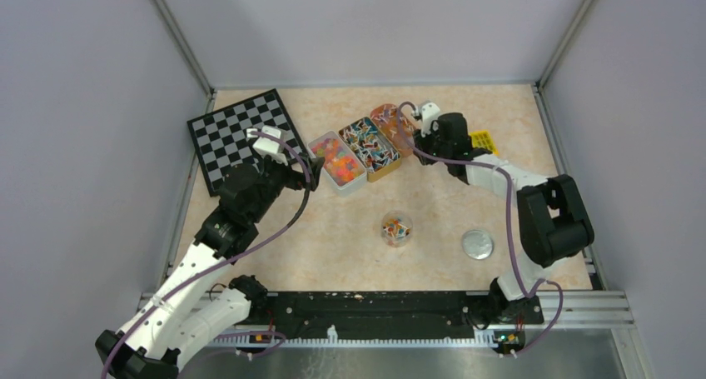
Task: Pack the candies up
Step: Scoop the fake candies from the storage box.
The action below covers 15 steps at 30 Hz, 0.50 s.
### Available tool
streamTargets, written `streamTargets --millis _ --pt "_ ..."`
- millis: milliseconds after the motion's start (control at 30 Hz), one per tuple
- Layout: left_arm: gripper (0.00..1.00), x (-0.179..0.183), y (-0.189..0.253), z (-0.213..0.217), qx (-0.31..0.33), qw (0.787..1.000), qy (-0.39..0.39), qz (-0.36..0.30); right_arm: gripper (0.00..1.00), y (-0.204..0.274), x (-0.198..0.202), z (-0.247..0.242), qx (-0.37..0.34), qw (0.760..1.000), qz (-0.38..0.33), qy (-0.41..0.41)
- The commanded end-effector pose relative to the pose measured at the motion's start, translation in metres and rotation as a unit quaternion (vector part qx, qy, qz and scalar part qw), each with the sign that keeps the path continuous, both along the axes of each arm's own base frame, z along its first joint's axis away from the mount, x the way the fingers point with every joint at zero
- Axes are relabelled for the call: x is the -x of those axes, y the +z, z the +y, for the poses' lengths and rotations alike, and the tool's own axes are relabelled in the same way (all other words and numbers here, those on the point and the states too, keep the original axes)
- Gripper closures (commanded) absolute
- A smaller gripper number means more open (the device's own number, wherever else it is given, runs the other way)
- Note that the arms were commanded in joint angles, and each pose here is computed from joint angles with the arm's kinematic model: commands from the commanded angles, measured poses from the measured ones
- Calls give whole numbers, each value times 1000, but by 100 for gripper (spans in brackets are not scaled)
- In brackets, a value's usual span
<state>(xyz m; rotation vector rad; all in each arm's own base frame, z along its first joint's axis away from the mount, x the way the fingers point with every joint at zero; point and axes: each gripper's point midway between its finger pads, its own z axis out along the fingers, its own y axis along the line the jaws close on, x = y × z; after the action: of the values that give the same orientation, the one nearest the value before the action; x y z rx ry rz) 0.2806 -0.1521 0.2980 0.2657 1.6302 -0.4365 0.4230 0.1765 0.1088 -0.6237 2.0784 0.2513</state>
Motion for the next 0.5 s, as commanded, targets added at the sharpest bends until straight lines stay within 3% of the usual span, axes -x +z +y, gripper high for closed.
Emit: streamTargets --millis 0,467 --pt "1 -2 15 0 10 1000 2 -20 100 20 -2 2 -25 998 -48 8" --pt "1 -1 15 0 9 1000 2 -20 100 18 8 -2 -43 994 -102 12"
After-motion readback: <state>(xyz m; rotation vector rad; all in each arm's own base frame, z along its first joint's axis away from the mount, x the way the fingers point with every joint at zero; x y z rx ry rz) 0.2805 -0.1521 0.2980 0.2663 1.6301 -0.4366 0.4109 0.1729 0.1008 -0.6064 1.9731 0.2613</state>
